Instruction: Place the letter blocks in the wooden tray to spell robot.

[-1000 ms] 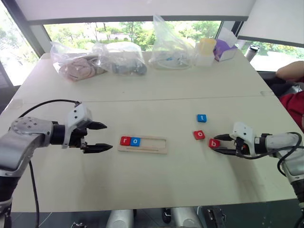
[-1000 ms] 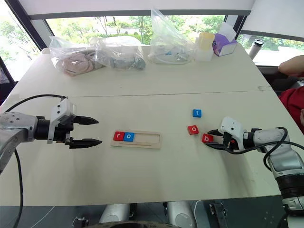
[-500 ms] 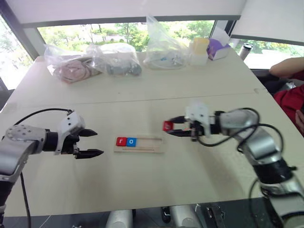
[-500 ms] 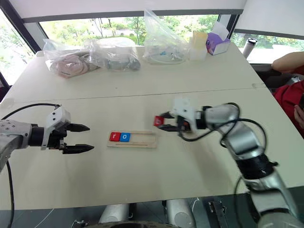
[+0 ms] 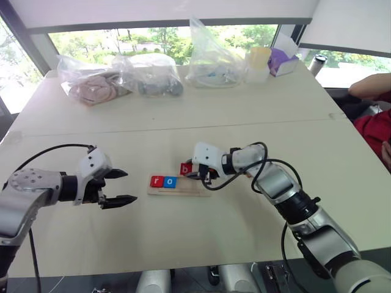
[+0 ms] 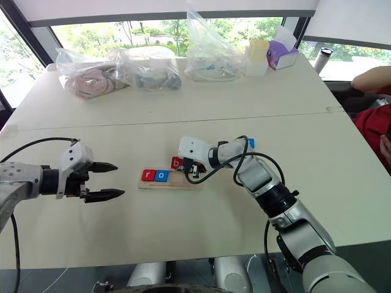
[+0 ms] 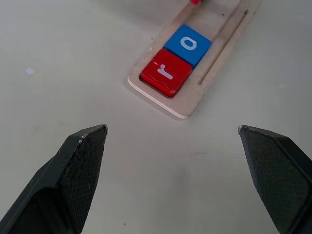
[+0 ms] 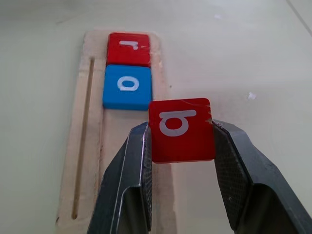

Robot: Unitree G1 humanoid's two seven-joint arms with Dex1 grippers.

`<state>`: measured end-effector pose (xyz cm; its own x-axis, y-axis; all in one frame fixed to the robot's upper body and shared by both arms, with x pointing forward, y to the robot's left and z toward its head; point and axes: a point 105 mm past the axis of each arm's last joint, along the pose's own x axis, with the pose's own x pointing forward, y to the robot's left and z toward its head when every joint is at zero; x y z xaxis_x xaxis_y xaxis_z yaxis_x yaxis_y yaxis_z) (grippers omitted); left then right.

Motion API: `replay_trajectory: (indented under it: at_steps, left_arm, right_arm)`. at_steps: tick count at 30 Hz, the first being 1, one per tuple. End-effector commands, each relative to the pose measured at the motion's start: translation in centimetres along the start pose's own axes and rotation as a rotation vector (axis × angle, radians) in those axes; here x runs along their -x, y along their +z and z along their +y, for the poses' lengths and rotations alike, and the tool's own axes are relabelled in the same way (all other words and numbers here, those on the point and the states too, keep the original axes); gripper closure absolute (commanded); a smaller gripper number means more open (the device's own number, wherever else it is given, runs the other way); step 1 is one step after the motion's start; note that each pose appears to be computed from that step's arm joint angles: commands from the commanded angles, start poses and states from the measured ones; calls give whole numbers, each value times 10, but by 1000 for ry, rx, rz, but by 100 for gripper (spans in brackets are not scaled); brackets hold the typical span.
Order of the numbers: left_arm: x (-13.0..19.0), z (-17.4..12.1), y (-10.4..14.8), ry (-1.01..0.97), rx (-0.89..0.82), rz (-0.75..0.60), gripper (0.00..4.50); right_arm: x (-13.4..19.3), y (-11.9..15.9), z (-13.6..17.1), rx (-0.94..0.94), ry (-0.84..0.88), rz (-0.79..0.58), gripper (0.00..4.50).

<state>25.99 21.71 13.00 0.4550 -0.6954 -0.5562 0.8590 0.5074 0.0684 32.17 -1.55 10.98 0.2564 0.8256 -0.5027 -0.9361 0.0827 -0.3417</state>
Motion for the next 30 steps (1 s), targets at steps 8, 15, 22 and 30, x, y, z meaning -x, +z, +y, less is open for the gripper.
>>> replay_trajectory:
  at_steps: [8, 15, 22, 30]
  left_arm:
    - [0, 2, 6, 25, -23, -28, 0]
    - [-3, 4, 3, 34, -44, -4, 0]
    - [-5, 5, 4, 31, -45, -10, 0]
    - [-7, 6, 5, 31, -48, -15, 0]
  right_arm:
    - [-7, 13, 14, -18, 62, -23, 335]
    - [-13, 12, 22, -28, 80, -24, 335]
    - [-15, 9, 22, -34, 75, -15, 139]
    - [-9, 18, 4, -43, -13, -44, 7]
